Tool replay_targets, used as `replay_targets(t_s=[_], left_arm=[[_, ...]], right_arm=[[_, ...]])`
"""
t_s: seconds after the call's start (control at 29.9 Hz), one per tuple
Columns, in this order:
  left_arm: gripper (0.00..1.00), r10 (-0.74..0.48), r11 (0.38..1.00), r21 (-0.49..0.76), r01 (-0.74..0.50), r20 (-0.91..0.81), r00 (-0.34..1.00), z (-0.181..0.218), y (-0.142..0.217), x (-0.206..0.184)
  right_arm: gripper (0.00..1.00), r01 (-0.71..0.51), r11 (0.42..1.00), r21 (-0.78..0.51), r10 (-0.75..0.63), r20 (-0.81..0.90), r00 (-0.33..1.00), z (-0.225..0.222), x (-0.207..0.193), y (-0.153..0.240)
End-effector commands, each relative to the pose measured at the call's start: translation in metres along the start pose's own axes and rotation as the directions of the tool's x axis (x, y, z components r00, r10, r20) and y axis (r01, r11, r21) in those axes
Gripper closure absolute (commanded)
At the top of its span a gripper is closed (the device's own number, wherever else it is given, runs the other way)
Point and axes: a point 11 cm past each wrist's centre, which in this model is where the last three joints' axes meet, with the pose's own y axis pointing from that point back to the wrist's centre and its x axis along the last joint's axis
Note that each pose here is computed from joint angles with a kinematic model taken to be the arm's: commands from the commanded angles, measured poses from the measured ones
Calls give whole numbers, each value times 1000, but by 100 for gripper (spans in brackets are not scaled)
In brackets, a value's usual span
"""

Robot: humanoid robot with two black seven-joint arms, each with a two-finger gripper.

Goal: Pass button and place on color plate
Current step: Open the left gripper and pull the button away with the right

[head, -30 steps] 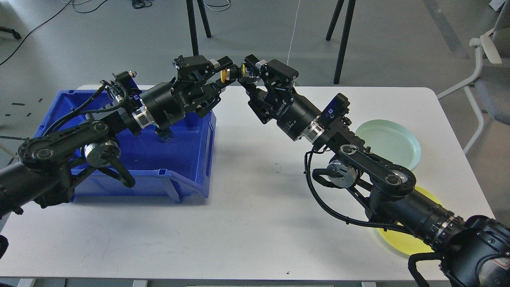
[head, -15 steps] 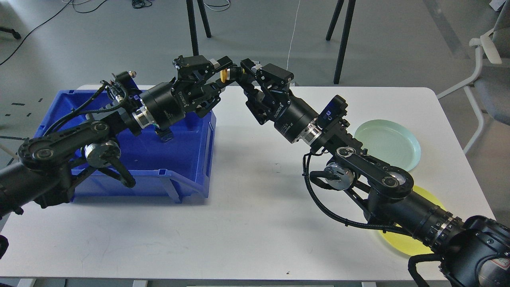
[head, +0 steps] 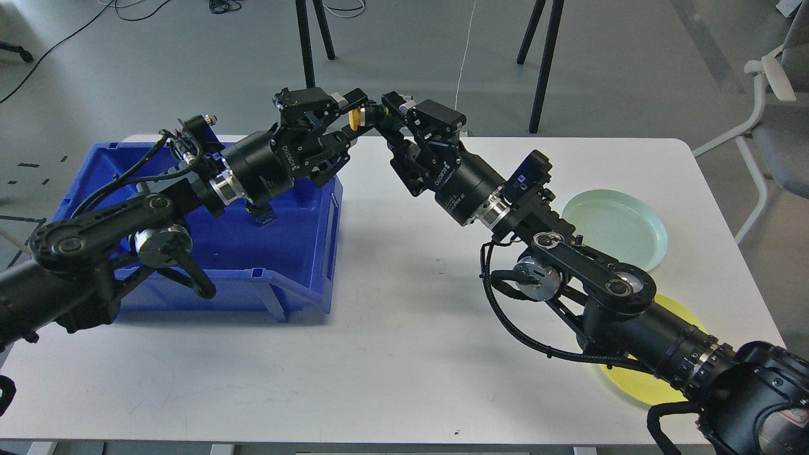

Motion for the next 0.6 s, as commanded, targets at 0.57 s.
replay_targets(t_s=[0.57], left_arm=[[1,28,1000,-12,-28,-20,999,-6,-2,4]], right_arm=[[95,-219,974,62,226,-125,966,-67,88,144]])
